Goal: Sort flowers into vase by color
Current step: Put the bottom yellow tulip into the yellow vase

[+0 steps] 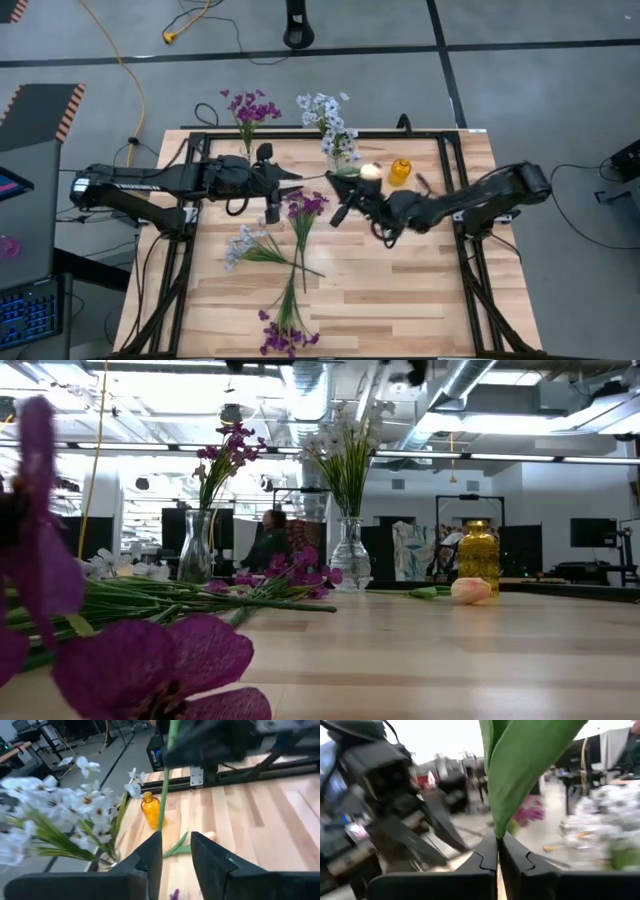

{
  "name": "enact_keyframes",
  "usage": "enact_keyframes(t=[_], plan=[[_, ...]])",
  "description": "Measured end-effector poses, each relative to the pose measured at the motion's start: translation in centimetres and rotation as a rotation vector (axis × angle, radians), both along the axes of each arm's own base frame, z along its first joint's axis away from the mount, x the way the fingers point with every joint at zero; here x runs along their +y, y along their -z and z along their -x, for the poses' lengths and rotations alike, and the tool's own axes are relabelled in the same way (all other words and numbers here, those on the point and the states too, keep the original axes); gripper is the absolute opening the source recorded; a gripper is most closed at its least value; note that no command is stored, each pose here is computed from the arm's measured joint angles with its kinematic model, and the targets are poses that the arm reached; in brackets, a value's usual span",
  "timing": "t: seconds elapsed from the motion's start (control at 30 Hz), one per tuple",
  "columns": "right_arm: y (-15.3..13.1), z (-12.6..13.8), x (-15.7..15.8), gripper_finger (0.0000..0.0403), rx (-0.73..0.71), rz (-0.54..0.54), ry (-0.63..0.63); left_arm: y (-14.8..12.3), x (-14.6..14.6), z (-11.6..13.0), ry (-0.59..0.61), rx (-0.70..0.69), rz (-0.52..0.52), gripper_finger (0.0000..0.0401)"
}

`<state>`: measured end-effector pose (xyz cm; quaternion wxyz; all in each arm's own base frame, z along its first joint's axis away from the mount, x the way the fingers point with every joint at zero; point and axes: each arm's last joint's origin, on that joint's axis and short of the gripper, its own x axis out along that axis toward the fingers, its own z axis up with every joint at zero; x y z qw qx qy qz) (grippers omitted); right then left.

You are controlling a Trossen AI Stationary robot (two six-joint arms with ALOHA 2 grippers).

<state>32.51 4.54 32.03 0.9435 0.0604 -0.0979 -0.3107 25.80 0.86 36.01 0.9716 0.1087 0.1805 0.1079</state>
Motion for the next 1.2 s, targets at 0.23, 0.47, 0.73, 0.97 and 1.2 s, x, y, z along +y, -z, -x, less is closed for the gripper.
enact_keyframes(t=[0.23, 0.47, 0.73, 0.97, 1.2], plan=[[-3.6, 6.9, -2.3, 0.0032, 0.163, -0.09, 0.041, -1.5, 0.1, 3.6, -0.032, 0.066, 0.011, 0.0103], [-4.5, 13.2, -4.8, 0.0034, 0.262, -0.181, 0.125, -1.2, 0.0, 7.0, -0.054, 0.053, 0.129, 0.0094], [-5.6, 17.5, -6.6, 0.0032, 0.259, -0.179, 0.196, 1.2, 0.0, 7.4, -0.07, 0.096, 0.157, 0.0093], [-4.4, 19.0, -7.9, 0.0032, 0.362, -0.249, 0.258, 2.9, 0.0, 6.9, -0.083, 0.147, 0.17, 0.0093], [-3.5, 19.5, -8.8, 0.0032, 0.443, -0.288, 0.324, 3.3, 0.0, 6.8, -0.089, 0.155, 0.181, 0.0093]])
